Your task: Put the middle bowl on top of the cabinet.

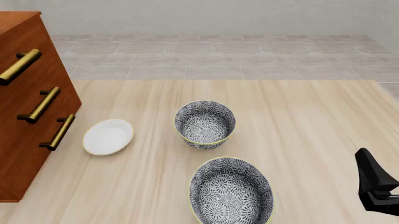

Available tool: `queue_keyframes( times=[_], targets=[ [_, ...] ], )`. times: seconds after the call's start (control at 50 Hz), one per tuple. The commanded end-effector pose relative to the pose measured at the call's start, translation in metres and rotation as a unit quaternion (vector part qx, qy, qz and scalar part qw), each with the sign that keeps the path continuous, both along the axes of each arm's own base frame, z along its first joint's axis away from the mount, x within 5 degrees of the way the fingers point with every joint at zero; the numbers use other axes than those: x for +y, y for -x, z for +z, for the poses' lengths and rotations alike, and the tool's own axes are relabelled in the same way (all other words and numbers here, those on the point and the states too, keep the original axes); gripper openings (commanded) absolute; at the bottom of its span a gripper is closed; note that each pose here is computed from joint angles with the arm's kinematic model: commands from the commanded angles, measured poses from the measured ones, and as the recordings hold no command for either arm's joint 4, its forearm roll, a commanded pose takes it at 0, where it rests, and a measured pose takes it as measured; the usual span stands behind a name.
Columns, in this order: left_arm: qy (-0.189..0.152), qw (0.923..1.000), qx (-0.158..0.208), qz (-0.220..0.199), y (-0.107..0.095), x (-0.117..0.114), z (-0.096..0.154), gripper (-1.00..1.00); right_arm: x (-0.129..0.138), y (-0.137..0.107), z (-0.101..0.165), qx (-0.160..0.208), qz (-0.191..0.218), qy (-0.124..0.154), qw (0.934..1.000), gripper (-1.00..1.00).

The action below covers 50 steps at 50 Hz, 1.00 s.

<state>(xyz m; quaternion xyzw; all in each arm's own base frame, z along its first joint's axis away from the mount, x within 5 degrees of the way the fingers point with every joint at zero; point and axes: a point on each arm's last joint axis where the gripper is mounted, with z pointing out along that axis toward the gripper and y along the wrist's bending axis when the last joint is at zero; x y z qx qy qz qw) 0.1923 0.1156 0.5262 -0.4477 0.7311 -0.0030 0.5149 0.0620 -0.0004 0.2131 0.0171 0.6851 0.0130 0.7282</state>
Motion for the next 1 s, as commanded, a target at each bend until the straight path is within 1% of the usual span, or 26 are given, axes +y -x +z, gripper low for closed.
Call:
queue_keyframes(
  times=[0.02,0.14,0.3,0.46,0.54,0.76,1.0],
  targets=[
    [0.003,0.9998,-0.003,0.02,0.001,0.01,-0.001,-1.0,0.0,0.0,0.0,0.0,-0.001,-0.001,1.0,1.0],
    [0.007,0.9996,-0.001,0.026,-0.001,0.013,-0.005,-1.0,0.0,0.0,0.0,0.0,0.0,0.0,1.0,1.0],
    [0.023,0.9992,0.009,0.033,-0.01,0.021,-0.02,-1.0,0.0,0.0,0.0,0.0,0.0,0.001,1.0,1.0],
    [0.025,0.9986,0.018,0.043,-0.014,0.031,-0.029,-1.0,0.0,0.001,0.0,0.001,0.0,0.002,1.0,1.0],
    [0.021,0.9982,0.02,0.052,-0.013,0.038,-0.03,-1.0,0.0,0.0,0.0,0.001,0.001,0.003,1.0,1.0],
    [0.023,0.9975,0.024,0.062,-0.014,0.045,-0.035,-1.0,0.0,0.001,-0.001,0.001,0.001,0.002,1.0,1.0],
    [0.029,0.9972,0.033,0.061,-0.019,0.048,-0.046,-1.0,0.0,0.0,0.0,0.001,0.001,0.001,1.0,1.0]
  ],
)
